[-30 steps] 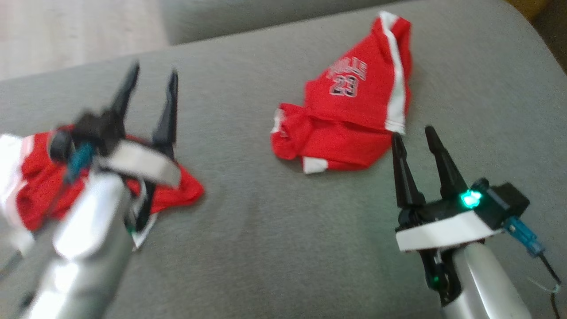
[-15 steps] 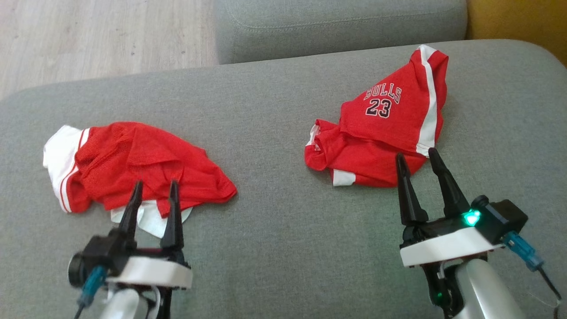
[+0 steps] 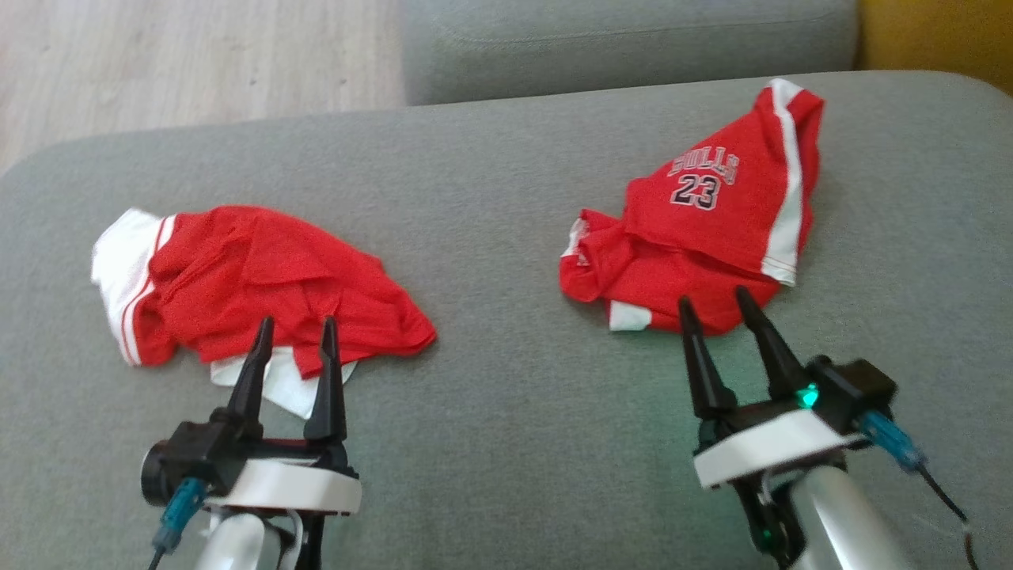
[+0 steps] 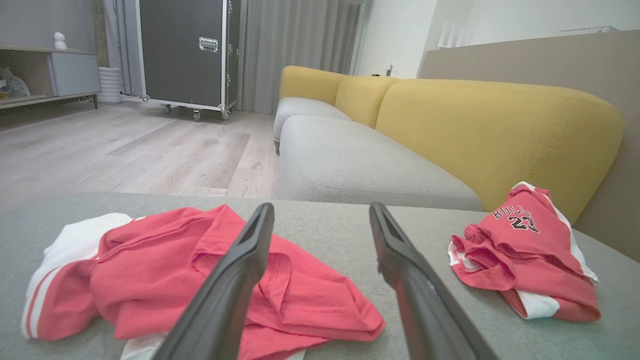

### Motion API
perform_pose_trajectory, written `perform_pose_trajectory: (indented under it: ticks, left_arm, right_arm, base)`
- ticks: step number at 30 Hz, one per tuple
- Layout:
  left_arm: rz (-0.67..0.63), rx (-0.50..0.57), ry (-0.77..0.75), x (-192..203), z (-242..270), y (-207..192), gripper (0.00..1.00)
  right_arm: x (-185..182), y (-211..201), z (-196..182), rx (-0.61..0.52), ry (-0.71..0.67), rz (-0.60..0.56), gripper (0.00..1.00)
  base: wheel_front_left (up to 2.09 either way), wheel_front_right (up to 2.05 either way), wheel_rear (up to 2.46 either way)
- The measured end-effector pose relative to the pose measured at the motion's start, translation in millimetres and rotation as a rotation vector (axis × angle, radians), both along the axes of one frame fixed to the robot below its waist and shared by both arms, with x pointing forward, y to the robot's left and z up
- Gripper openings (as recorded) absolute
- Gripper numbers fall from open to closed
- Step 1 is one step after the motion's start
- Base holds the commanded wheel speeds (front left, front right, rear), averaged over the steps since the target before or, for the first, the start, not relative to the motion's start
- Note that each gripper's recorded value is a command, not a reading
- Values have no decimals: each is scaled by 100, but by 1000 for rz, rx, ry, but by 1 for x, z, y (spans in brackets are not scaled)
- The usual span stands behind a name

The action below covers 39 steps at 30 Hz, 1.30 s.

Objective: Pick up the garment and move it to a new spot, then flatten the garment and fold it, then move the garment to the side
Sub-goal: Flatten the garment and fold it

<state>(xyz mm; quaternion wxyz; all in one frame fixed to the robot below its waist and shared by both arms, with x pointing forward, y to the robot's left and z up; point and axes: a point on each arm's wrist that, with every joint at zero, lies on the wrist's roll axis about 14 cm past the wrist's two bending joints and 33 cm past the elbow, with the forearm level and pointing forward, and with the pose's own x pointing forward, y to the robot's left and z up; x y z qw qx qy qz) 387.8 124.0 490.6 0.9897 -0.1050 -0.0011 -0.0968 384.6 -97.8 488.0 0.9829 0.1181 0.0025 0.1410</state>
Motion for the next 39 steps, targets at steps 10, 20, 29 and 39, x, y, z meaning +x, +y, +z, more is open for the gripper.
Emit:
perform_pose_trajectory:
  ticks: [10,20,29,39]
  left_arm:
    - [50,-3,55,-10,-19,16,100]
    - [119,-13,85,-13,-27,36,100]
    - [148,-14,94,-16,-30,45,100]
    - [134,-25,50,-13,-16,40,100]
  right_arm:
    - [36,40,-51,7,200,111,100]
    - [73,63,-91,4,428,144,100]
    - [84,75,-92,-4,455,168,0]
    - [117,102,38,117,92,239,0]
  base:
    - [0,0,0]
    - [0,0,0]
    - [0,0,0]
    - [0,0,0]
